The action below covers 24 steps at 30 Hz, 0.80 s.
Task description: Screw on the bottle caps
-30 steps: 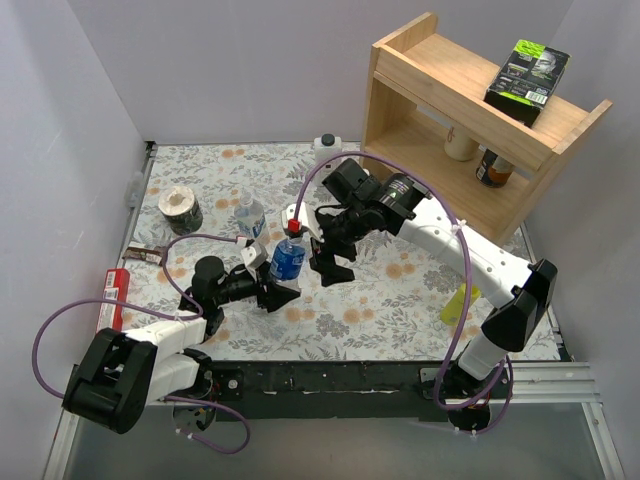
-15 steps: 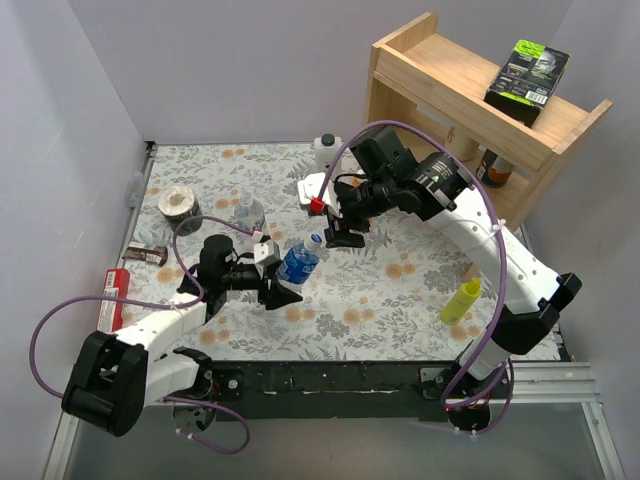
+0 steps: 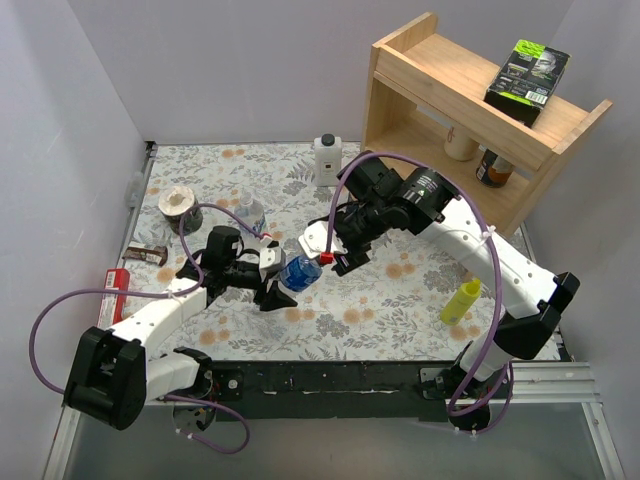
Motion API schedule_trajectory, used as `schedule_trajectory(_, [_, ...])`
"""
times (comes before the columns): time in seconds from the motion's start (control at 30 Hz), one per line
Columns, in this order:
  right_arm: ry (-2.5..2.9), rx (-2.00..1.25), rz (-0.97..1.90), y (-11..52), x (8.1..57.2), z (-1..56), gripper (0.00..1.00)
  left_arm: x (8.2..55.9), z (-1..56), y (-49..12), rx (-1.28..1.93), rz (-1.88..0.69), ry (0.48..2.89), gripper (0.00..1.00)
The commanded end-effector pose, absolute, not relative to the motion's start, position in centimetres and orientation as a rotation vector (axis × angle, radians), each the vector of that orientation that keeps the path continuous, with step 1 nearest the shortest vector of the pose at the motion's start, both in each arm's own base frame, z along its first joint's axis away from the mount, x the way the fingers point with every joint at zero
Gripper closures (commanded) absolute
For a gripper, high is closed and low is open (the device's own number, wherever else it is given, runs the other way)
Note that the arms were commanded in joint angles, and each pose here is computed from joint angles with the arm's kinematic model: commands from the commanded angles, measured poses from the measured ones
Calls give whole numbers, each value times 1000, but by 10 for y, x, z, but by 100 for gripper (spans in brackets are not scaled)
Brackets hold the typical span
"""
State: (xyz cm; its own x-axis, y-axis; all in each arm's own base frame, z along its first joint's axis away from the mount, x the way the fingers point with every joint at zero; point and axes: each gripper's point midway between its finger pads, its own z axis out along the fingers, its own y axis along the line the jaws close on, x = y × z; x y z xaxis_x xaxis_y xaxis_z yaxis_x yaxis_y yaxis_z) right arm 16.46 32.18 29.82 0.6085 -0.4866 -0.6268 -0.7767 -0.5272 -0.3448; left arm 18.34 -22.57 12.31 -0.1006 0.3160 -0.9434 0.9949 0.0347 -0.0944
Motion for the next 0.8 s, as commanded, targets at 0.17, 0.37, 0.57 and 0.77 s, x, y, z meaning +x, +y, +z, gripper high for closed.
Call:
schedule_trajectory(0.17, [958, -2222, 577, 318, 161, 288, 37, 192, 143, -231, 1418, -1063, 1447, 100])
schedule_trajectory(0.37, [982, -2159, 587, 330, 168, 292, 36, 190, 144, -233, 1427, -1068, 1438, 100])
schedule_trajectory(0.57, [962, -2152, 575, 334, 171, 295, 37, 186, 142, -234, 1435, -1080, 1444, 100])
schedule_trajectory(0.77, [972, -2212, 605, 332, 165, 287, 48, 186, 141, -234, 1436, -1077, 1447, 100])
